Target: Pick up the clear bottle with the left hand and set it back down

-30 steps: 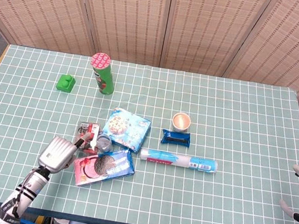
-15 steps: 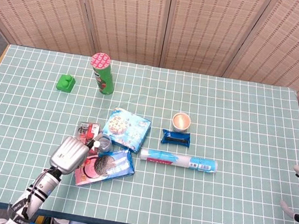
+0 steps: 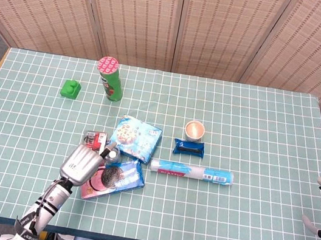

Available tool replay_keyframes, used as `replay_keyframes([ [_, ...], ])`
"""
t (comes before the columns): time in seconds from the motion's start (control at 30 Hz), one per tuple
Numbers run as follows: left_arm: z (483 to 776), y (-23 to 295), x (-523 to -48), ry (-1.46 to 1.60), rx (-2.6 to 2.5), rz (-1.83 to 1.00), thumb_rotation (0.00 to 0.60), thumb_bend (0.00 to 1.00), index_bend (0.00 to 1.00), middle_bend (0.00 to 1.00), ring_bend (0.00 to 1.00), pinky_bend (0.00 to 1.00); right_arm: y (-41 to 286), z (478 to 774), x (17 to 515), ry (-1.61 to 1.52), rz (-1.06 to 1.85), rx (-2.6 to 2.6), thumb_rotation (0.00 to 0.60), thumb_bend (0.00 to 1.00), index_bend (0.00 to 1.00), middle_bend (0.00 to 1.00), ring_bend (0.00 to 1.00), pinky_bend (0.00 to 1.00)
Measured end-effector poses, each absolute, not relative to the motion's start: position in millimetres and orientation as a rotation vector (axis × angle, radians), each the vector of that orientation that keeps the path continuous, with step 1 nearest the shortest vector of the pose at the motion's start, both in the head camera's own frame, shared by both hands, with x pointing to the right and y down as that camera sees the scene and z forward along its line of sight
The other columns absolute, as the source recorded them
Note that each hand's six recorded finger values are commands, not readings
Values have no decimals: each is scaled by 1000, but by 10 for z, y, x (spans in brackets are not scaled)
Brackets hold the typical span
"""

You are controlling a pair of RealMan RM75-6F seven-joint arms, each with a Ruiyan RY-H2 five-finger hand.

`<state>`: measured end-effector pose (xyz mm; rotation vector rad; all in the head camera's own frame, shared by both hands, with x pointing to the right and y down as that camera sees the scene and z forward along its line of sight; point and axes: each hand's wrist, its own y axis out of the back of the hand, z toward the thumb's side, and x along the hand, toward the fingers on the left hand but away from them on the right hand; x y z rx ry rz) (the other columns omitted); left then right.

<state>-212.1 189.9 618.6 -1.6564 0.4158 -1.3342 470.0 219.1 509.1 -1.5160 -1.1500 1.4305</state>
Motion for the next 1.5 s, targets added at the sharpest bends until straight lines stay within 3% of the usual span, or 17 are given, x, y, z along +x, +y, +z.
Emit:
replay_keyframes([
  [0.23,6178,1856,-2155,517,-1762,-1358,600,341,30,967,986,1000,2186,5097,4701,-1149,1433,-1519,600,67,203,312,255,525],
  [0.37,6185,1817,-2185,614,-1886,-1363,600,217,138,995,999,1000,2185,5106,4701,-1147,1436,-1520,600,68,206,312,255,525],
  [0.5,6204,1790,-2193,719,-2019,-1357,600,158,254,1000,1000,1000,2185,5109,4700,-1146,1438,-1518,600,67,206,312,255,525],
  [1.07,6473,1595,-2137,1255,-2218,-1322,600,152,503,1000,1000,1000,2176,5133,4709,-1140,1451,-1521,600,67,206,316,255,525],
  [1.5,6519,1541,-2052,1429,-2260,-1240,600,153,654,1000,1000,1000,2171,5132,4713,-1141,1450,-1523,600,67,206,317,255,525],
])
